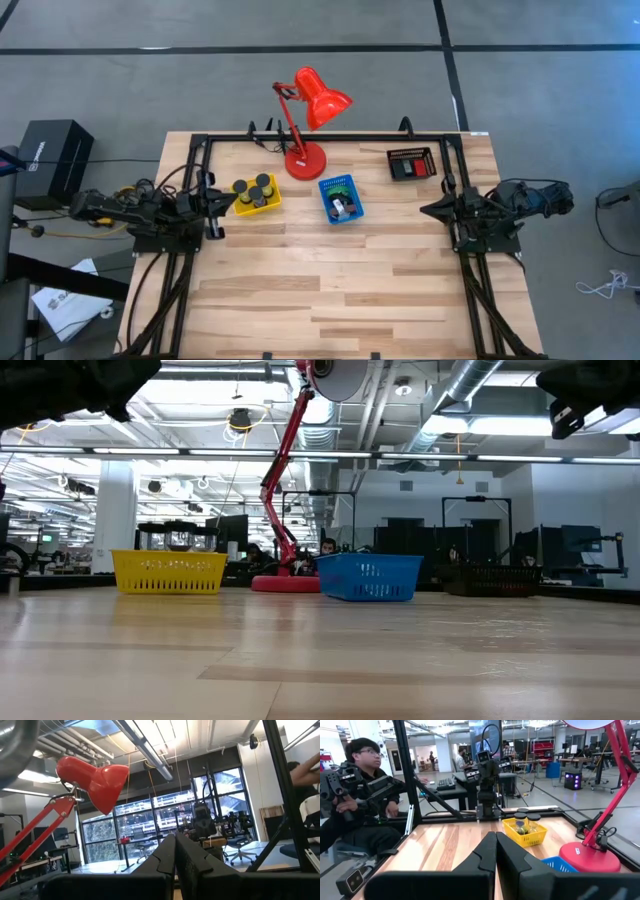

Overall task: Pick & Place Office items
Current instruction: Return to Home Position

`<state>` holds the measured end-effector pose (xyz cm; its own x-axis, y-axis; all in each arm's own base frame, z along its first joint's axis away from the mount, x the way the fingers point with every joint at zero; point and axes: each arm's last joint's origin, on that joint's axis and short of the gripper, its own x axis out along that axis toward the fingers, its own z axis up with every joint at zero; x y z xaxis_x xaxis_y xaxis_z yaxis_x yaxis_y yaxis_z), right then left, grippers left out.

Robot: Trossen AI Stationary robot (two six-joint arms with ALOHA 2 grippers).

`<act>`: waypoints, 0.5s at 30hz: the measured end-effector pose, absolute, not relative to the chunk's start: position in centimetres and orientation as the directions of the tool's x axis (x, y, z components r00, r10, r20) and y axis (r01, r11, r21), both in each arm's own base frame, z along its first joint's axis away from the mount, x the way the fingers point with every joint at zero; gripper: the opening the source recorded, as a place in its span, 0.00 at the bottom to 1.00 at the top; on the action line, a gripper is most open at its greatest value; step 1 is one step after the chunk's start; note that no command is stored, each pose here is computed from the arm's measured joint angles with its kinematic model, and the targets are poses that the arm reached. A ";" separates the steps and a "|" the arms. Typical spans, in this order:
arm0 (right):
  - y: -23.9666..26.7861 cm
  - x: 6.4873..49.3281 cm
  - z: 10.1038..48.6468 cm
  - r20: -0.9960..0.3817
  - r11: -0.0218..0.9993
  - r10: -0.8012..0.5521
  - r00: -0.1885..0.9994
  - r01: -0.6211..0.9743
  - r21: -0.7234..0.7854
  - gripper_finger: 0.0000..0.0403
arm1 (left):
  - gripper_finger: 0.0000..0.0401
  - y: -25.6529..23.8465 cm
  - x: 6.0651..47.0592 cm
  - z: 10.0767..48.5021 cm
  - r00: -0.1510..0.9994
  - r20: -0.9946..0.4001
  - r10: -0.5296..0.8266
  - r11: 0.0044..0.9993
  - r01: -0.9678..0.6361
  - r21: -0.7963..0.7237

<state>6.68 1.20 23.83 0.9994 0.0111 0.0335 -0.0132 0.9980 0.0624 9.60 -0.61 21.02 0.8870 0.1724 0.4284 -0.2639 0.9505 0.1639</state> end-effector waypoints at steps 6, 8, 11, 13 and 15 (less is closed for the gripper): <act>1.3 7.1 23.3 0.052 0.998 0.011 0.999 -0.014 0.066 0.00 | 0.00 -0.6 9.6 21.0 0.887 0.428 0.172 0.951 -0.262 0.161; 1.4 7.4 22.7 0.056 0.998 0.011 0.998 -0.014 0.060 0.00 | 0.00 -0.6 9.6 21.0 0.888 0.427 0.172 0.952 -0.262 0.161; 1.5 7.7 21.9 0.037 0.998 0.011 0.999 -0.013 0.054 0.00 | 0.00 -0.6 9.8 20.8 0.896 0.410 0.170 0.958 -0.248 0.145; 1.5 7.8 21.7 0.037 0.998 0.011 0.999 -0.013 0.054 0.00 | 0.00 -0.7 10.0 20.7 0.903 0.395 0.168 0.961 -0.239 0.137; 1.6 7.9 21.5 0.038 0.998 0.011 0.999 -0.013 0.055 0.00 | 0.00 -0.7 10.1 20.6 0.910 0.380 0.167 0.961 -0.236 0.143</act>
